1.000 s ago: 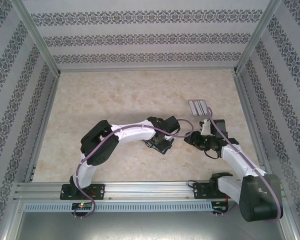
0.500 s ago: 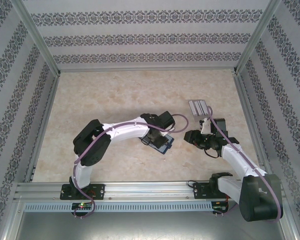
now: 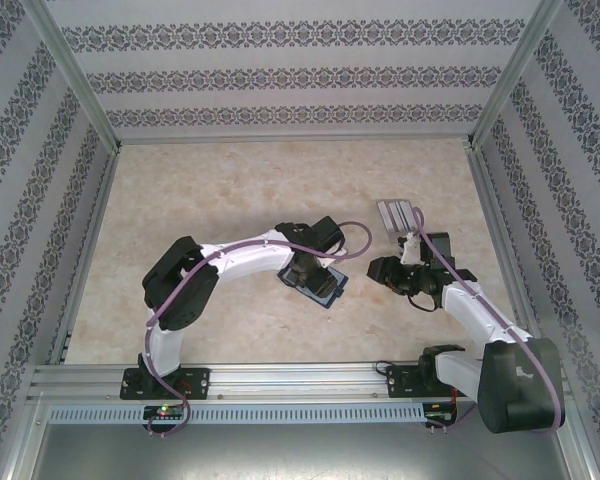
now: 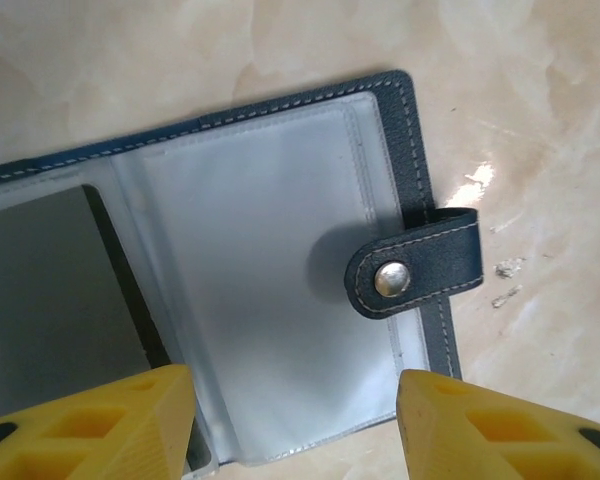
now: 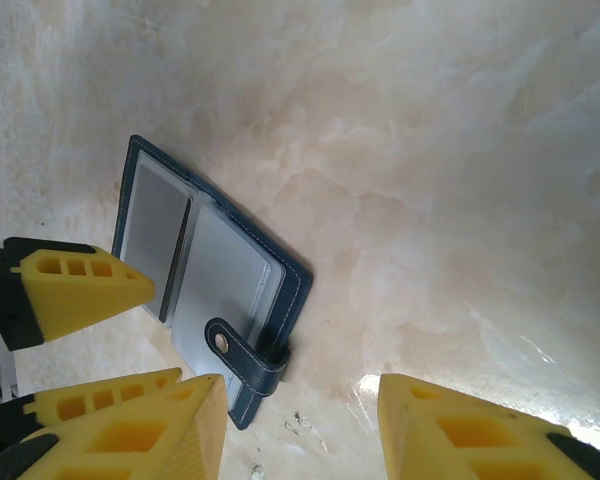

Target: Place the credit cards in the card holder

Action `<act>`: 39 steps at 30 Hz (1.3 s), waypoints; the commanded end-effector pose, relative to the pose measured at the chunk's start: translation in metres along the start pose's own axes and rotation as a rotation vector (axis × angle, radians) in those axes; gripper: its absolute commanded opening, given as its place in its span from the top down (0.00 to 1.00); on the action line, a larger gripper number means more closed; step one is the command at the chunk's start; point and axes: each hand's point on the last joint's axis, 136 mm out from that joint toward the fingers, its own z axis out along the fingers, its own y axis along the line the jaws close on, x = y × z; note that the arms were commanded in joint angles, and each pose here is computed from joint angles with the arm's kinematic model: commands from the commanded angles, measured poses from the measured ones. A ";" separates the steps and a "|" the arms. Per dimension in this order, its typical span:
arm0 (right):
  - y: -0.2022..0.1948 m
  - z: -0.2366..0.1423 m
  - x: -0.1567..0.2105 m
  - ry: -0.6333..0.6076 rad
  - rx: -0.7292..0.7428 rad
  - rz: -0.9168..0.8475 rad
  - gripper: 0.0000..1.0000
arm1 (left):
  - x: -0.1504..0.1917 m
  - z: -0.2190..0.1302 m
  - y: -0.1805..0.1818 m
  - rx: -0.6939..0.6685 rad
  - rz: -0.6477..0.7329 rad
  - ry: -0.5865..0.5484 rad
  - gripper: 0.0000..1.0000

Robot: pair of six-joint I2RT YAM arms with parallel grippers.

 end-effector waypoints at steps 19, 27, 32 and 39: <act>0.001 0.003 -0.006 0.005 -0.015 -0.008 0.55 | 0.002 0.011 -0.013 -0.127 0.074 0.066 0.41; -0.001 0.006 -0.006 0.011 -0.015 -0.007 0.54 | 0.001 0.006 -0.017 -0.192 0.102 0.051 0.39; -0.003 0.007 -0.005 0.019 -0.010 -0.008 0.54 | 0.003 0.018 -0.015 -0.202 0.110 0.067 0.38; -0.003 0.007 -0.004 0.023 -0.007 -0.010 0.54 | 0.009 0.034 -0.017 -0.180 0.122 0.117 0.44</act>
